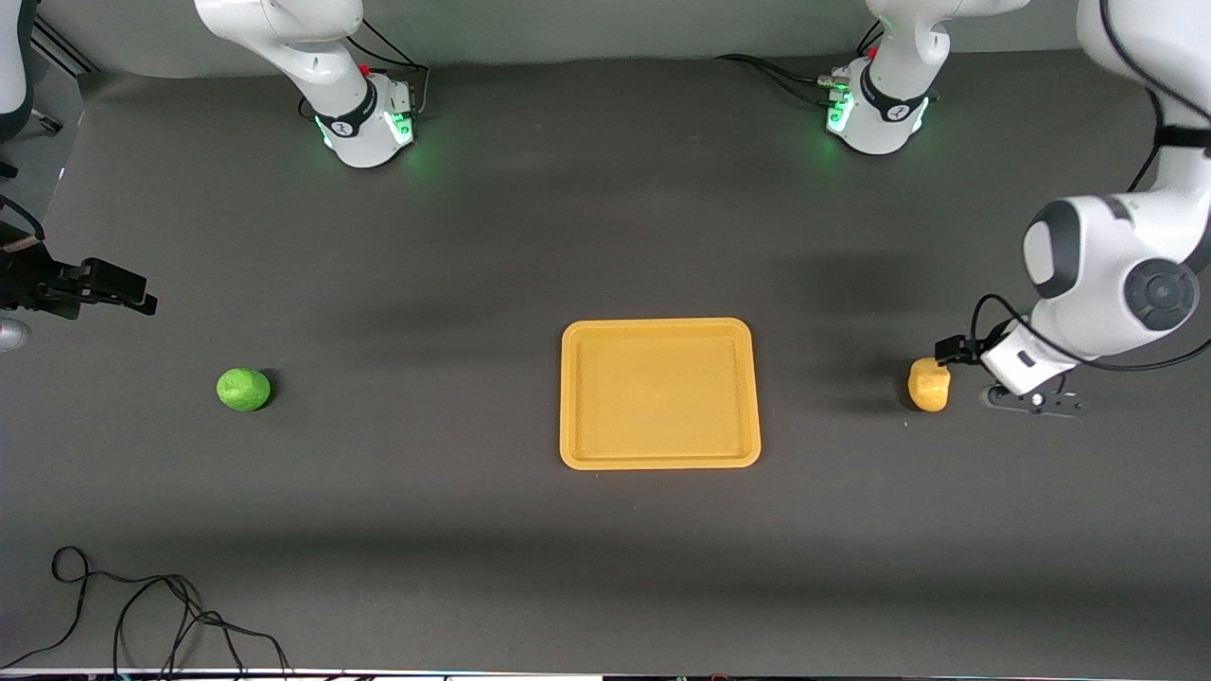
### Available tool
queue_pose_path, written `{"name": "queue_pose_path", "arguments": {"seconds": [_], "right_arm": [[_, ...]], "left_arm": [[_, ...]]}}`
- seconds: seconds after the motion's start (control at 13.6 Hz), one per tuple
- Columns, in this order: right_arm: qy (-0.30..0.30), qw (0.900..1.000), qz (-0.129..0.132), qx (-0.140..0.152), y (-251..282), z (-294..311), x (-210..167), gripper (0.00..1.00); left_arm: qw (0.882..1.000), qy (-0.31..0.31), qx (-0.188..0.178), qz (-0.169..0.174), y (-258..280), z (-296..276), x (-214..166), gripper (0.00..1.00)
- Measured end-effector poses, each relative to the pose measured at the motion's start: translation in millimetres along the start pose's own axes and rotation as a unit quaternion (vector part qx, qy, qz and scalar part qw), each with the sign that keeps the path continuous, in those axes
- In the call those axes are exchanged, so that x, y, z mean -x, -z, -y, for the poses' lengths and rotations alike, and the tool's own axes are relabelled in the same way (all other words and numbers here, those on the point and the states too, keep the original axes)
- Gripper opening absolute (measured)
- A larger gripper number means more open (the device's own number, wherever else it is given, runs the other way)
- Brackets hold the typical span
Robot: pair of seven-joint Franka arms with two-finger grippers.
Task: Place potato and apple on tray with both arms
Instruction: 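Close the left gripper on the yellow potato and lift it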
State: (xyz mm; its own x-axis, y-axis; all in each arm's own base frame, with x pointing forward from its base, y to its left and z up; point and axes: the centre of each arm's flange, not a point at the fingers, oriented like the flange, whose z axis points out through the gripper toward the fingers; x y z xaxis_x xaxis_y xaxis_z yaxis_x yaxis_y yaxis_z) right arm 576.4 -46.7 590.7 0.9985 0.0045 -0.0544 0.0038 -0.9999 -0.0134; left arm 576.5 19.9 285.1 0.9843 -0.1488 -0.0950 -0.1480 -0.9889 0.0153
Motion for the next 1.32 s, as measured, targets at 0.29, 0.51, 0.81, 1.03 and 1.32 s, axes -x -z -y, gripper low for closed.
{"name": "queue_pose_path", "arguments": {"seconds": [0.29,0.51,0.81,1.03,1.32], "right_arm": [[-0.001,1.0,0.0,0.0,-3.2,-0.7,-1.0,1.0],[-0.001,1.0,-0.002,0.0,-4.6,-0.8,-1.8,1.0],[-0.001,1.0,-0.003,0.0,-4.7,-0.8,-1.8,1.0],[-0.001,1.0,-0.002,0.0,-4.8,-0.8,-1.8,1.0],[-0.001,1.0,-0.002,0.0,-5.6,-0.9,-1.7,1.0]], "left_arm": [[1.0,-0.009,-0.001,0.0,-55.3,1.7,-9.1,0.81],[1.0,-0.008,0.004,0.005,-81.7,-0.3,-10.9,0.72],[1.0,-0.003,0.007,-0.001,-79.0,0.7,-13.7,0.62],[1.0,0.008,0.022,0.0,-47.5,-2.3,-17.4,0.62],[0.996,0.054,0.077,-0.003,43.0,-42.5,-27.5,0.62]]}}
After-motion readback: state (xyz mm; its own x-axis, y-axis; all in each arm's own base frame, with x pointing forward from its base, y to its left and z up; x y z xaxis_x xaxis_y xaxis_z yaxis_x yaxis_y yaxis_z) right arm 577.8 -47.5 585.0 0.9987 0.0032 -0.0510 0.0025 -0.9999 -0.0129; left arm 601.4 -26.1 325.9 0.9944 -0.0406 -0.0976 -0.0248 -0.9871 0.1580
